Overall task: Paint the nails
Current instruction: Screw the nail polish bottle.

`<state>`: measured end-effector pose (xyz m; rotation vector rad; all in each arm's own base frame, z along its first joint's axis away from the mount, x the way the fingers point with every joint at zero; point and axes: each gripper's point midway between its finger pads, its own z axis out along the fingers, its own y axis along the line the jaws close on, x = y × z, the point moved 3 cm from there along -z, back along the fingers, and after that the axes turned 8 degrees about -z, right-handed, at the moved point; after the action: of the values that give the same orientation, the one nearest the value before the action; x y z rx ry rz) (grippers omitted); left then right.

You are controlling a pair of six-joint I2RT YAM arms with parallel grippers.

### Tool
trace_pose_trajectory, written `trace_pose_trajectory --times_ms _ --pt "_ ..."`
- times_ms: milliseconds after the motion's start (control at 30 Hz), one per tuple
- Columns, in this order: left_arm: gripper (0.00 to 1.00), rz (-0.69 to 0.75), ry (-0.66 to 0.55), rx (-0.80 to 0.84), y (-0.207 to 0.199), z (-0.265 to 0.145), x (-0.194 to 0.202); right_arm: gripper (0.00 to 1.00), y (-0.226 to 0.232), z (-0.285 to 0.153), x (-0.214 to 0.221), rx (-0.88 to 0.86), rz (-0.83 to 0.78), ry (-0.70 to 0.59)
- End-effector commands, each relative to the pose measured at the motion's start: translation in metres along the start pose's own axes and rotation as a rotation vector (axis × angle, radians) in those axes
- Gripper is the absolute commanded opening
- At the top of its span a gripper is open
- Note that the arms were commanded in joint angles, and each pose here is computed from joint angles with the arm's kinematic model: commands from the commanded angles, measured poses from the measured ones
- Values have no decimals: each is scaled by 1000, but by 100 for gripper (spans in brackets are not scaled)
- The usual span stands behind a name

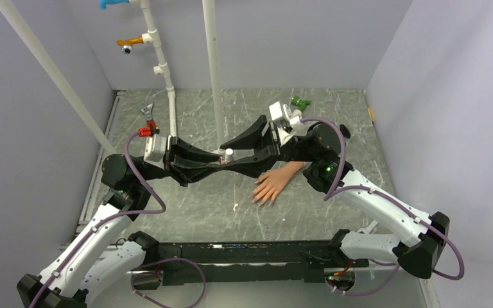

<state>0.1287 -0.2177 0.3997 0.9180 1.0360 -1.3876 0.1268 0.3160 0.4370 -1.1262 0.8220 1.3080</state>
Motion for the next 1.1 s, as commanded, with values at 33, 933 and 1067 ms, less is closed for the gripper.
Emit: trace_pose_trajectory --times_ms 33,933,1067 --pt "0 40 -21 25 -5 0 -8 48 2 7 -25 -21 -41 -55" --pt "0 48 -170 -146 14 -7 -24 0 -16 12 -4 209 31 -83" --pt "0 56 -211 -179 17 -10 -30 0 -23 14 -4 283 46 -103"
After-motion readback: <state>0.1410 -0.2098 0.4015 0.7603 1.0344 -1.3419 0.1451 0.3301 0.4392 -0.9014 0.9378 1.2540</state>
